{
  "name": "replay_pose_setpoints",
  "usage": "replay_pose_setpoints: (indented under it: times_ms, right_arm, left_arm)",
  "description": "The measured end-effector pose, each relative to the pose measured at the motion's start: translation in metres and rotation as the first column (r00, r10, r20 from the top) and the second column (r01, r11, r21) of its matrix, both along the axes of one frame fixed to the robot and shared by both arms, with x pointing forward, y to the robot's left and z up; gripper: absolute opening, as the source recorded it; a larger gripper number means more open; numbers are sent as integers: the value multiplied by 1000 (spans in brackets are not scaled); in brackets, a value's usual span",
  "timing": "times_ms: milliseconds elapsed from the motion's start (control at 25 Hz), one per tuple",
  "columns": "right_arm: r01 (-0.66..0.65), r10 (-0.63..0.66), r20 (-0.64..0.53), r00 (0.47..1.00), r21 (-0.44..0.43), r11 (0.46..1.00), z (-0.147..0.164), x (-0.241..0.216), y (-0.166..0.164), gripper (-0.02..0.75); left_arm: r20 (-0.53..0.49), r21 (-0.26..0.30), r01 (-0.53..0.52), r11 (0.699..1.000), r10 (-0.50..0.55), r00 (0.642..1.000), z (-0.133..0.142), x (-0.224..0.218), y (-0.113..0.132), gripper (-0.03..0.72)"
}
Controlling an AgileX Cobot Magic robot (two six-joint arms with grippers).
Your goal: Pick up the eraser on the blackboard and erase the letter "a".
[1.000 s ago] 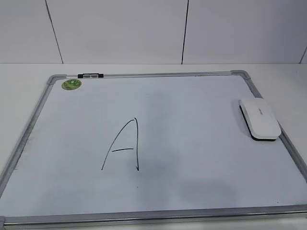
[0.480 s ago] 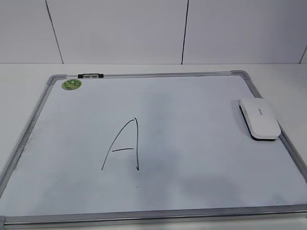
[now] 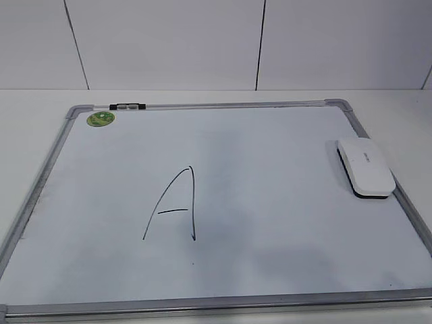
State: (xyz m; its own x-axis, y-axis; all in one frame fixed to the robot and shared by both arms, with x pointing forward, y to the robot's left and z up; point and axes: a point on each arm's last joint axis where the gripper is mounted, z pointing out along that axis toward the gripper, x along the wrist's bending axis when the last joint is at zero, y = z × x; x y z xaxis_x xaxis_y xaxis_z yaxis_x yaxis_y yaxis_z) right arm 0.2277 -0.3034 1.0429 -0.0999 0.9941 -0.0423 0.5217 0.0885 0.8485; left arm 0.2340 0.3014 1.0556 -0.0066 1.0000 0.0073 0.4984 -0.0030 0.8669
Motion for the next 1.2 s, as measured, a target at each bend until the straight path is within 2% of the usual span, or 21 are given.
replay_pose_setpoints:
  times_ms: [600,880,1200]
  right_arm:
    - [2,-2,3,1000,-3,1000,0,0,0,580]
    - [68,-68,3,998,-4,998,0,0,0,580]
    - [122,-122,3,992,-4,992,0,0,1,580]
  left_arm:
    - [25,0,0,1000,0,1000,0,-3,0,312]
    - [25,0,-8,1000,8,1000,0,-3,0,288]
    - [25,0,-62,998,62,998,0,-3,-1,268]
